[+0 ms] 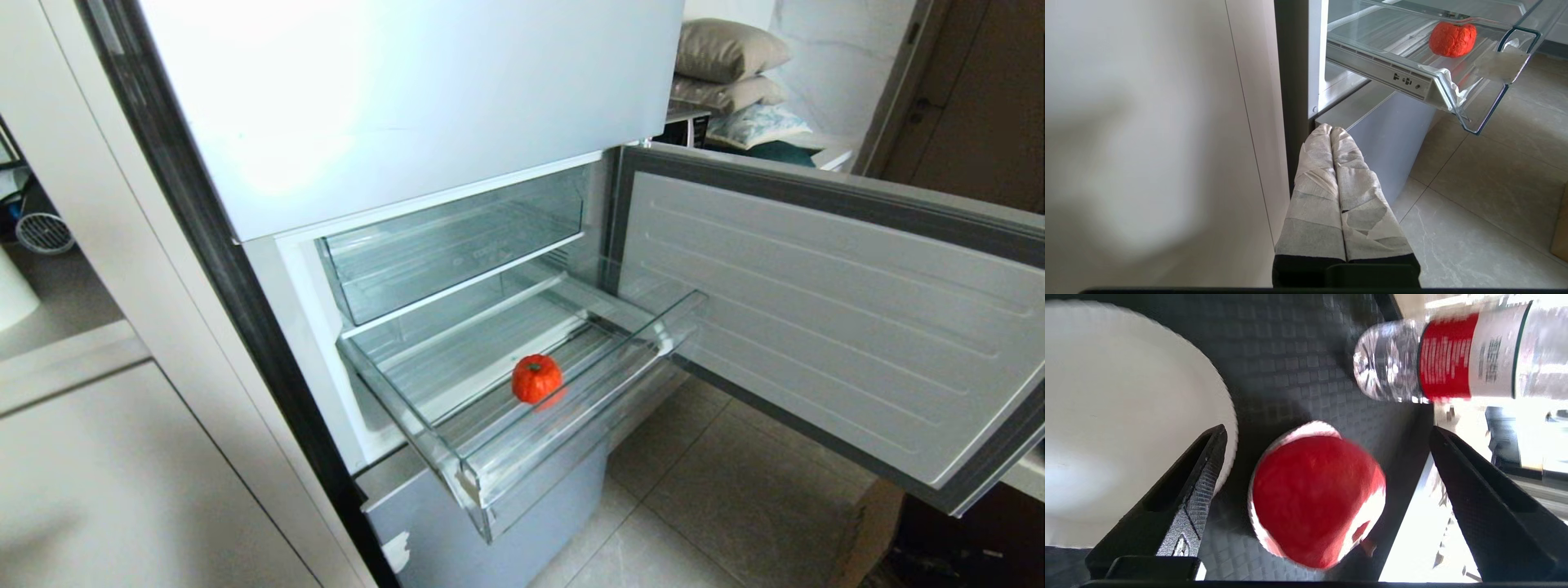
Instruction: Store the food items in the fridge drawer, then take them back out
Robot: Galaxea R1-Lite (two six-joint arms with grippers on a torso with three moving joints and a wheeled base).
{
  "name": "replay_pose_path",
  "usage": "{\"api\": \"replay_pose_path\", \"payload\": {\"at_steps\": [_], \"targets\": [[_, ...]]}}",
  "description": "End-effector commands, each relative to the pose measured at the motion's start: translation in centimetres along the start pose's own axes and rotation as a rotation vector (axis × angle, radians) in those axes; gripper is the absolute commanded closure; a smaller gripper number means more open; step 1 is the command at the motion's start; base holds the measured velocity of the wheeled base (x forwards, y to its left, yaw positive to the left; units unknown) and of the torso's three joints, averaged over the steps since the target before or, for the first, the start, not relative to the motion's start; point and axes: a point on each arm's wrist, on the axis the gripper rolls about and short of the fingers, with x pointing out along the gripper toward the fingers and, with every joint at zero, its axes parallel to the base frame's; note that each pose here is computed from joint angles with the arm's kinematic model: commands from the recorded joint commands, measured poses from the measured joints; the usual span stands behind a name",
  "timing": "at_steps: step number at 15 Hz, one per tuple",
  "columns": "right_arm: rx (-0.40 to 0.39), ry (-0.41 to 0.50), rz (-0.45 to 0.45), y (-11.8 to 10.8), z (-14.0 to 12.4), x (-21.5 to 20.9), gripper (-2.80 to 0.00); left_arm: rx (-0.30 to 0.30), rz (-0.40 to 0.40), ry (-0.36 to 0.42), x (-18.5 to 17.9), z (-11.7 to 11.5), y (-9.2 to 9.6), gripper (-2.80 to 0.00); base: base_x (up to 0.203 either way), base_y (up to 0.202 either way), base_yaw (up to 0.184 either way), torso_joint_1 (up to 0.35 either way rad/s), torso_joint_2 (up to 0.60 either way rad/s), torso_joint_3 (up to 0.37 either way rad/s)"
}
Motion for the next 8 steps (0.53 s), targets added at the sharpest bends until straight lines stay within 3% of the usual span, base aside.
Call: {"api": "replay_pose_path", "payload": {"at_steps": [1, 5, 8], "targets": [[-0.005, -0.003, -0.007, -0.3, 0.1, -0.4, -2.80, 0.000, 0.000, 0.000, 0.0, 0.0, 0.0, 0.00, 0.000, 0.000, 0.000, 0.000, 0.00, 0.000], [0.017, -0.037, 0.009, -0.5, 0.1, -1.2, -2.80, 0.000, 0.000, 0.000, 0.0, 0.0, 0.0, 0.00, 0.000, 0.000, 0.000, 0.000, 0.00, 0.000], [0.099, -0.076, 0.048, -0.8, 0.2, -2.6, -2.80, 0.000, 0.000, 0.000, 0.0, 0.0, 0.0, 0.00, 0.000, 0.000, 0.000, 0.000, 0.00, 0.000]]}}
